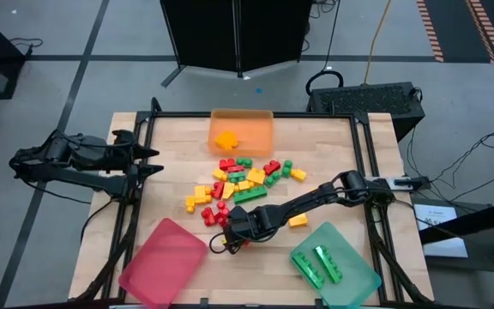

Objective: Sort blocks
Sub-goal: Put the red 2 stud game piece into the pink bin

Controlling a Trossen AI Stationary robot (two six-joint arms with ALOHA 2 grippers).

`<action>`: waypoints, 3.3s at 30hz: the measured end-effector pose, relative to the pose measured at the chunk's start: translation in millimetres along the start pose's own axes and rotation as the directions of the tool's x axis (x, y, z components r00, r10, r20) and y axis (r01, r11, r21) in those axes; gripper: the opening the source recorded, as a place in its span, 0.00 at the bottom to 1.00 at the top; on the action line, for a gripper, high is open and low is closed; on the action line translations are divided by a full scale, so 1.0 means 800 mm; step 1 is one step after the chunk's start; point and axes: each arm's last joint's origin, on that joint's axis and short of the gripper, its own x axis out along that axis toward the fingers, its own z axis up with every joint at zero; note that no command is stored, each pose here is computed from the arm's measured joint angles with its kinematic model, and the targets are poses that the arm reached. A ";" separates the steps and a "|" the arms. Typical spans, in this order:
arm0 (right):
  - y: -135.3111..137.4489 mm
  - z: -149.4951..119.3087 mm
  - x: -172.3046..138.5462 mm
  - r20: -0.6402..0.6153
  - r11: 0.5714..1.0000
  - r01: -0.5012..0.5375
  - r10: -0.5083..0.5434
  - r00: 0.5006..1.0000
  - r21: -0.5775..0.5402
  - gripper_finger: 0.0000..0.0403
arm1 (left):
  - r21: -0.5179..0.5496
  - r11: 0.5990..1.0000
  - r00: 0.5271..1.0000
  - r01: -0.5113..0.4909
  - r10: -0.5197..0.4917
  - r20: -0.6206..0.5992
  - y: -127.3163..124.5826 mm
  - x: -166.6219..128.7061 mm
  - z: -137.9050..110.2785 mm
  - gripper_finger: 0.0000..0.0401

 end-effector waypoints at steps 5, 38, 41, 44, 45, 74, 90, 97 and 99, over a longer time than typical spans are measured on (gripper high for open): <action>0.006 0.004 -0.007 0.011 1.000 -0.018 0.018 1.000 -0.012 0.28 | 0.000 1.000 1.000 0.000 0.000 0.000 0.000 0.000 0.000 0.86; 0.132 0.094 -0.041 0.353 0.720 -0.509 0.683 0.639 -0.472 0.28 | 0.027 1.000 1.000 0.007 -0.006 -0.007 0.000 0.000 0.000 0.86; 0.133 0.093 -0.027 0.338 0.693 -0.534 0.711 0.617 -0.484 0.28 | 0.026 1.000 1.000 0.007 -0.007 -0.006 0.000 0.000 0.000 0.86; 0.134 0.092 -0.013 0.311 0.665 -0.546 0.734 0.604 -0.510 0.28 | 0.026 1.000 1.000 0.007 -0.007 -0.006 0.000 0.000 0.000 0.86; 0.136 0.093 -0.010 0.303 0.654 -0.547 0.742 0.598 -0.523 0.28 | 0.026 1.000 1.000 0.007 -0.007 -0.006 0.000 0.000 0.000 0.86; 0.137 0.102 0.004 0.208 0.647 -0.518 0.715 0.668 -0.559 0.68 | 0.018 1.000 1.000 0.008 -0.007 -0.006 0.000 0.000 0.000 0.86; 0.060 0.098 -0.106 0.166 0.983 0.000 0.031 0.986 -0.183 0.54 | 0.027 1.000 1.000 0.006 -0.006 -0.007 0.000 0.000 0.000 0.86; 0.065 0.075 -0.051 0.048 0.991 -0.009 0.016 0.999 -0.135 0.55 | 0.035 0.999 1.000 -0.006 0.007 -0.026 0.002 0.000 -0.003 0.86; 0.065 0.074 -0.043 0.047 0.993 -0.002 0.008 0.999 -0.118 0.55 | 0.036 0.999 0.999 -0.009 0.010 -0.030 0.002 0.000 -0.003 0.86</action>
